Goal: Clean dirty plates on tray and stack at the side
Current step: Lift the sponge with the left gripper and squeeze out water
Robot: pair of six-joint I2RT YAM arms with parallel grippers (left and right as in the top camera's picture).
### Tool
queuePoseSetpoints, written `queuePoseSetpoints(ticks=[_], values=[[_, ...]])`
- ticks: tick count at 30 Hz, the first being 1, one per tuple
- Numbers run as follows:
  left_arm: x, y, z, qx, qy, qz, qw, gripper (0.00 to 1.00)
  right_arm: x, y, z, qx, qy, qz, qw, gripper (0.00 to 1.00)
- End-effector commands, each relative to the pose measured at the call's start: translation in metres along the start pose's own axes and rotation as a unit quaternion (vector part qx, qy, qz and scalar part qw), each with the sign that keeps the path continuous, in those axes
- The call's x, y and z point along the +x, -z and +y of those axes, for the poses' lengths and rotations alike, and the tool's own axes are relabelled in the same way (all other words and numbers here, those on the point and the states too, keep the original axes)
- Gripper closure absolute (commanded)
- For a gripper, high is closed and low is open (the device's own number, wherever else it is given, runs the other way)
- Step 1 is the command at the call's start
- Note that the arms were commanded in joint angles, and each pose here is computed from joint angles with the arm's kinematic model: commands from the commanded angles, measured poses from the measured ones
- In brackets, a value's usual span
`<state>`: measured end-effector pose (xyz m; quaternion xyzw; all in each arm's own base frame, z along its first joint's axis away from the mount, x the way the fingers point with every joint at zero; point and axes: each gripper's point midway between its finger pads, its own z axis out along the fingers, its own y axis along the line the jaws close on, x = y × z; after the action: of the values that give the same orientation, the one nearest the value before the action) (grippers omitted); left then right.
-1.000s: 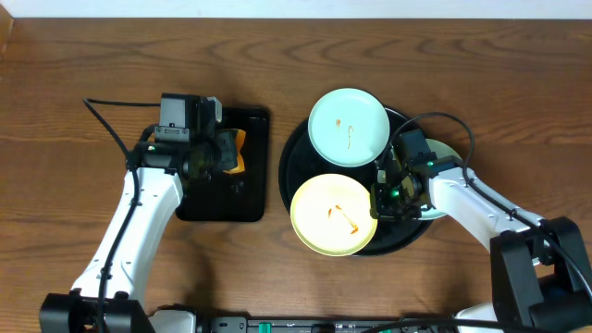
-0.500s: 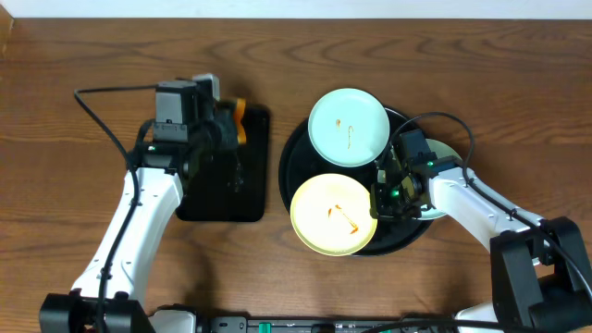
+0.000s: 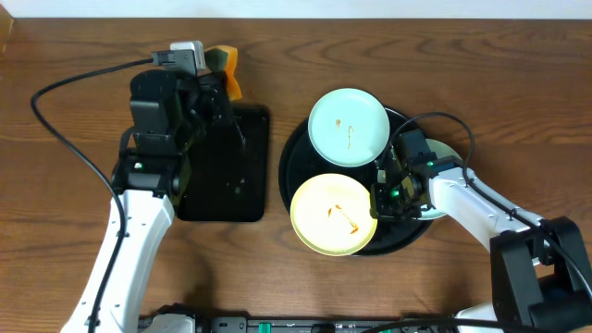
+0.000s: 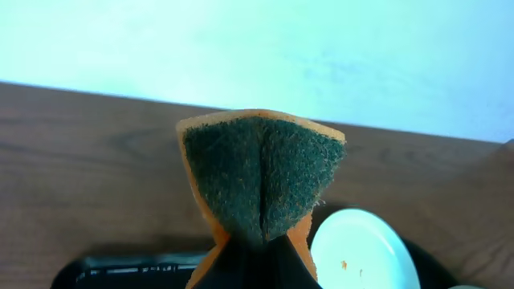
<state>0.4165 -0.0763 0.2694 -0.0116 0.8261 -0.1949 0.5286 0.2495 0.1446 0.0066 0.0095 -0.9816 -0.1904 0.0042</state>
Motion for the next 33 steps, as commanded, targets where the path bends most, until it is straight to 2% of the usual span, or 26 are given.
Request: queuePoseSetpoints(ticks=[1, 28, 33], values=[[-0.013, 0.010, -0.008, 0.013, -0.007, -0.022, 1.000, 0.93, 0.003, -0.003, 0.003, 0.001, 0.002, 0.005, 1.000, 0.99], [-0.017, 0.014, -0.011, 0.015, -0.009, -0.029, 0.999, 0.92, 0.003, -0.003, 0.003, 0.001, 0.002, 0.005, 1.000, 0.99], [-0.007, 0.011, -0.007, 0.009, -0.004, -0.010, 1.000, 0.92, 0.003, -0.003, 0.003, 0.001, 0.002, 0.005, 1.000, 0.99]])
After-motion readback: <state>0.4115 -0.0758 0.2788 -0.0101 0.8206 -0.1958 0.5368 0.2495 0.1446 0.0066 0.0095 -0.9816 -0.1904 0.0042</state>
